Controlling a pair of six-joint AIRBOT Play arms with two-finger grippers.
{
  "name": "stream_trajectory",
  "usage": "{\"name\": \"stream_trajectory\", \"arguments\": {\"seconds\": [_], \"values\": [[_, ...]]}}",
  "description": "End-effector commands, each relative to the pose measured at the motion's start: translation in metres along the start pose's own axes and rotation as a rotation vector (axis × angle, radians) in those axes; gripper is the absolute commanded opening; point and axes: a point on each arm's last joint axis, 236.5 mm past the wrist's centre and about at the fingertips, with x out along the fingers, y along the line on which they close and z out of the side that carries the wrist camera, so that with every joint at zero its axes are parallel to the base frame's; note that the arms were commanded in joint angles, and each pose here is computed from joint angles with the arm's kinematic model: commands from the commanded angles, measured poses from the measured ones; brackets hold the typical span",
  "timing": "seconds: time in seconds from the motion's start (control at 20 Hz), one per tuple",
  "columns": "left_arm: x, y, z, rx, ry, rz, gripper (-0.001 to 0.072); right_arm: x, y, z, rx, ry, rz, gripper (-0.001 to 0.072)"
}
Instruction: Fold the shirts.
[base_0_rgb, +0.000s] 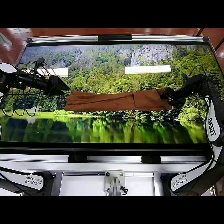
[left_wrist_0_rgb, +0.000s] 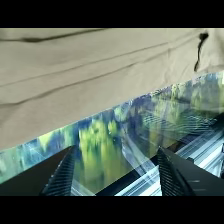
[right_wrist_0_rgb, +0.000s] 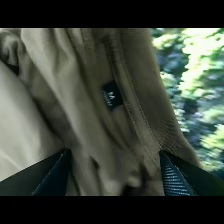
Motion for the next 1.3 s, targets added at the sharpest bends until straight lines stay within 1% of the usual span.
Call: {"name": "stream_trajectory", "arguments": {"seconds": [0.0, 0.05, 0.1, 0.15, 0.2, 0.25, 0.3, 0.45, 0.5, 0.55, 0.6, 0.65, 0.85, 0.9, 0.95, 1.15, 1.25], "values": [[0.004, -0.008, -0.003, 0.024, 0.015, -0.006, 0.0597, 0.026, 0.026, -0.009, 0.054, 0.055, 0.111, 0.0668], [0.006, -0.010, -0.004, 0.027, 0.018, -0.007, 0.0597, 0.032, 0.032, -0.013, 0.051, 0.070, 0.123, 0.0667], [0.007, -0.011, -0.005, 0.030, 0.022, -0.008, 0.0597, 0.035, 0.037, -0.015, 0.025, 0.076, 0.124, 0.0628], [0.008, -0.013, -0.006, 0.033, 0.025, -0.008, 0.0598, 0.036, 0.042, -0.017, -0.003, 0.078, 0.125, 0.0459], [0.010, -0.014, -0.006, 0.036, 0.028, -0.009, 0.0598, 0.035, 0.045, -0.018, -0.009, 0.077, 0.127, 0.0267], [0.011, -0.015, -0.007, 0.038, 0.031, -0.010, 0.0597, 0.031, 0.050, -0.018, -0.014, 0.075, 0.136, 0.0115], [0.012, -0.017, -0.007, 0.040, 0.033, -0.011, 0.0598, 0.024, 0.053, -0.018, -0.024, 0.069, 0.138, 0.0071], [0.020, -0.030, -0.010, 0.054, 0.046, -0.038, 0.0589, -0.020, 0.069, -0.014, -0.100, 0.004, 0.144, 0.0071], [0.026, -0.038, -0.013, 0.059, 0.056, -0.049, 0.0537, -0.038, 0.078, -0.016, -0.120, -0.017, 0.152, 0.0071], [0.035, -0.046, -0.015, 0.063, 0.063, -0.052, 0.0285, -0.058, 0.086, -0.020, -0.144, -0.031, 0.159, 0.0071], [0.045, -0.055, -0.016, 0.084, 0.062, -0.052, 0.0064, -0.078, 0.095, -0.028, -0.171, -0.039, 0.167, 0.0071], [0.061, -0.067, -0.014, 0.111, 0.045, -0.049, 0.0035, -0.098, 0.104, -0.039, -0.202, -0.041, 0.171, 0.0071], [0.141, -0.121, -0.023, 0.219, -0.018, -0.044, 0.0034, -0.168, 0.130, -0.081, -0.303, -0.067, 0.179, 0.0071], [0.163, -0.133, -0.031, 0.220, -0.016, -0.047, 0.0034, -0.184, 0.135, -0.090, -0.303, -0.087, 0.182, 0.0070], [0.182, -0.144, -0.040, 0.202, -0.008, -0.059, 0.0034, -0.197, 0.139, -0.097, -0.304, -0.105, 0.184, 0.0070], [0.247, -0.204, -0.077, 0.107, 0.001, -0.215, 0.0034, -0.241, 0.149, -0.133, -0.321, -0.141, 0.188, 0.0070], [0.276, -0.221, -0.099, 0.083, 0.017, -0.253, 0.0034, -0.256, 0.151, -0.149, -0.324, -0.151, 0.187, 0.0071]]}}
